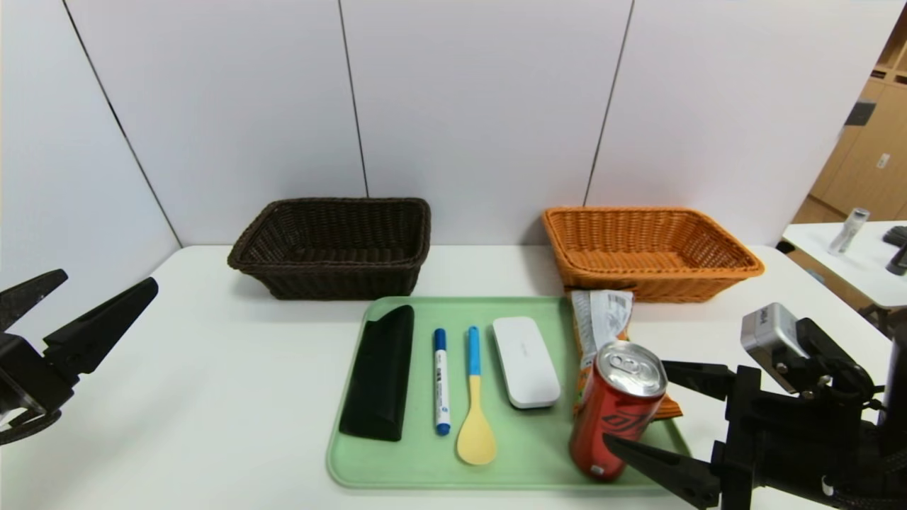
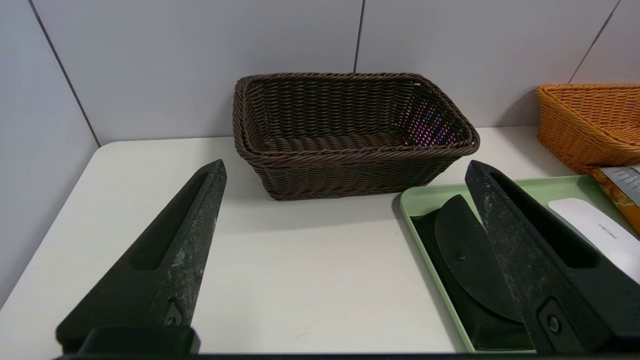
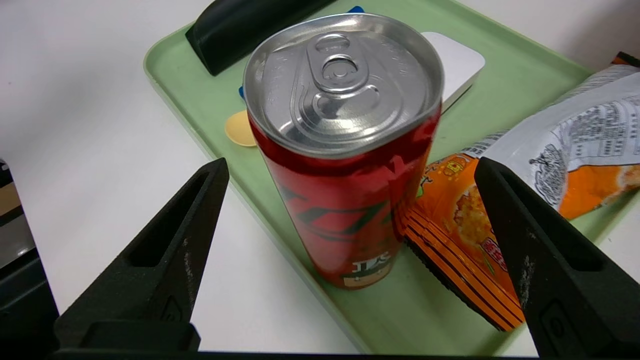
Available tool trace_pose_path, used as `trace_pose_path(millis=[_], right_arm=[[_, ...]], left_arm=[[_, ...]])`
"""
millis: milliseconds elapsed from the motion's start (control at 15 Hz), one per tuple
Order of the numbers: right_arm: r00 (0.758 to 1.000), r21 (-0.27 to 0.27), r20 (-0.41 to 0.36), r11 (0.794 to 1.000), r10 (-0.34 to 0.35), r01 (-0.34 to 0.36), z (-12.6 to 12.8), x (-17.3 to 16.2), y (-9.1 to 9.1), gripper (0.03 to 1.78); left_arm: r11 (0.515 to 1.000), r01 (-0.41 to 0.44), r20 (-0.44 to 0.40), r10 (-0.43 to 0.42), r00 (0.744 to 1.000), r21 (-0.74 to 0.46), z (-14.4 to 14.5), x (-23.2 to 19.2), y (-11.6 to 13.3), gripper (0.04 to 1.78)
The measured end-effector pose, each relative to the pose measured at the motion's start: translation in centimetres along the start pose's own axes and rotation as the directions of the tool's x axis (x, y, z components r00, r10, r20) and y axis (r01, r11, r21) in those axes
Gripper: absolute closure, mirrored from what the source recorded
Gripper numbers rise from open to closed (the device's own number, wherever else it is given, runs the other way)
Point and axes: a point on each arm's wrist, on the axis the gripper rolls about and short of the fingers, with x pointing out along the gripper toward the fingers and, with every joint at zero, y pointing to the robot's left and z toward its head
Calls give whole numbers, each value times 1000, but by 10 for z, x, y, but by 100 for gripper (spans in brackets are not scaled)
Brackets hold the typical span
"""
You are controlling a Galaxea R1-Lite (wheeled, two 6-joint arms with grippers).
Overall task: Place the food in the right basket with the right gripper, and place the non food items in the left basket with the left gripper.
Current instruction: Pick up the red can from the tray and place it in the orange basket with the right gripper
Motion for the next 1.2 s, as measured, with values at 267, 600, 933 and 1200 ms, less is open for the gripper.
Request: trace_pose_path(millis=[267, 600, 933, 1200], right_arm=[[1000, -8, 9, 1000, 18, -18, -4, 21, -3, 11], [1000, -3, -11, 1000, 30, -30, -14, 32, -5, 35], [999, 2, -29, 999, 38, -38, -18, 33, -3, 86], [998, 9, -38, 999, 41, -41, -21, 30, -1, 89]], left_arm=[[1000, 29, 18, -29, 999, -1, 5, 1, -3, 13], [999, 31, 26, -31, 999, 7, 7, 0, -4, 13], [999, 31, 29, -31, 999, 9, 7, -1, -4, 13], [999, 31, 30, -31, 999, 9, 7, -2, -4, 13]])
